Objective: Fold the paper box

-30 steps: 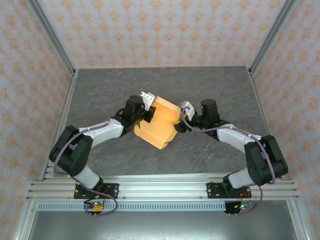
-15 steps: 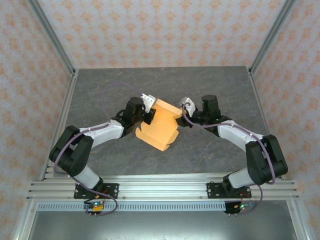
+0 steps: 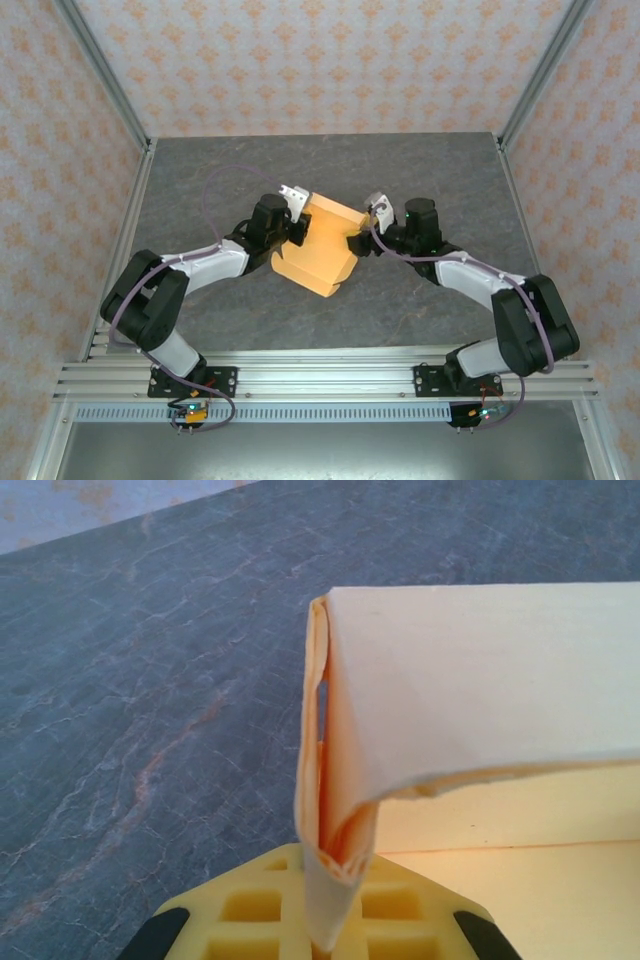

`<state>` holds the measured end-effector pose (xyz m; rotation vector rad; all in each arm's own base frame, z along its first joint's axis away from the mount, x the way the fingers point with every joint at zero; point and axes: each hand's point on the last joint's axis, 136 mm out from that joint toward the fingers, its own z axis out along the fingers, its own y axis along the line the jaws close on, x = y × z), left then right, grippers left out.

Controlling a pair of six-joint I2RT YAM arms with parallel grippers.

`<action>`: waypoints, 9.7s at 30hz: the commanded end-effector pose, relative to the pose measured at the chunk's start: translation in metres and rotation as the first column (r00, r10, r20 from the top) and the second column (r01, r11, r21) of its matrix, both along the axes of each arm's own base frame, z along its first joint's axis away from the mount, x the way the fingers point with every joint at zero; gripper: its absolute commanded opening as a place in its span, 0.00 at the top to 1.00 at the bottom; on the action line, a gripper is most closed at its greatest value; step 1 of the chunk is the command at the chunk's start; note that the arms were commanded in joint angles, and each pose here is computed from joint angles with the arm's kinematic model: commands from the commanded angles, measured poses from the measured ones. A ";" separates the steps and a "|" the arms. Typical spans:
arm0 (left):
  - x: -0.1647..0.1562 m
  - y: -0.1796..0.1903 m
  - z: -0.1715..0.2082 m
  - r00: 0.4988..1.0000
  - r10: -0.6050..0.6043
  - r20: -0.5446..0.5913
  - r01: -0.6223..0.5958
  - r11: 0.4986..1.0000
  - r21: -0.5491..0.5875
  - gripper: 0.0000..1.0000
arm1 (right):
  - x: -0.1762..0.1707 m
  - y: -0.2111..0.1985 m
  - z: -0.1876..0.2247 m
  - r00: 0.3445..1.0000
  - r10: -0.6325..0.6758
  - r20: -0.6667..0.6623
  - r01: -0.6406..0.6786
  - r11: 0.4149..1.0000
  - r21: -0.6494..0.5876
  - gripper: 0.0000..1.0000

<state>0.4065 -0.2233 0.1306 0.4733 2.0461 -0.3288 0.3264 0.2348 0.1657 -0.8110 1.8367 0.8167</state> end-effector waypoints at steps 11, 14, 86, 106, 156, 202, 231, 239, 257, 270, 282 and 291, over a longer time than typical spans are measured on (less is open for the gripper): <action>0.009 -0.026 -0.016 0.991 0.011 0.136 -0.012 1.000 0.012 1.00 | -0.006 -0.011 0.038 0.992 -0.082 -0.097 0.093 0.989 0.115 0.15; 0.003 -0.034 -0.018 0.991 -0.031 0.129 0.032 0.999 -0.006 1.00 | 0.029 -0.038 0.049 0.939 -0.320 -0.124 0.332 0.938 0.094 0.20; -0.075 0.022 0.033 0.977 0.110 0.183 -0.066 0.970 -0.233 0.44 | 0.014 0.007 0.002 0.968 -0.080 -0.236 0.024 0.973 -0.231 0.21; -0.031 -0.008 -0.037 1.000 -0.014 0.022 0.015 0.998 -0.062 0.40 | 0.033 0.032 -0.028 0.954 -0.045 -0.296 -0.044 0.956 -0.289 0.27; -0.052 0.072 -0.029 0.970 0.239 -0.045 -0.243 0.951 -0.192 0.39 | -0.001 0.041 -0.077 0.942 -0.059 -0.329 -0.215 0.648 -0.731 0.25; -0.105 0.027 0.001 0.940 -0.036 -0.338 -0.169 0.814 -0.556 0.29 | 0.058 -0.020 -0.046 0.845 -0.411 -0.343 0.398 0.911 -0.111 0.70; -0.081 0.014 0.011 0.833 -0.061 -0.550 0.079 0.997 0.009 1.00 | 0.023 -0.044 0.008 0.870 -0.332 -0.364 0.183 0.904 -0.387 0.23; -0.082 0.013 0.019 0.810 -0.122 -0.574 0.208 0.974 0.086 1.00 | 0.021 -0.008 -0.013 0.842 -0.088 -0.532 -0.069 0.961 -0.267 0.45; -0.073 0.000 0.019 0.784 -0.161 -0.600 0.226 0.974 0.034 1.00 | 0.000 0.013 -0.086 0.827 -0.008 -0.562 -0.222 0.915 -0.338 0.52; -0.062 0.001 0.024 0.783 -0.111 -0.612 0.184 0.981 0.057 0.99 | -0.017 0.017 -0.077 0.827 -0.003 -0.562 -0.199 0.934 -0.298 0.45; -0.061 -0.018 0.023 0.736 -0.185 -0.651 0.200 0.978 -0.052 0.94 | -0.003 0.021 -0.101 0.858 -0.079 -0.507 -0.153 0.904 -0.399 0.61; -0.050 -0.024 0.026 0.704 -0.267 -0.658 0.205 0.964 -0.171 0.90 | 0.001 0.029 -0.117 0.875 -0.093 -0.474 -0.195 0.829 -0.524 0.69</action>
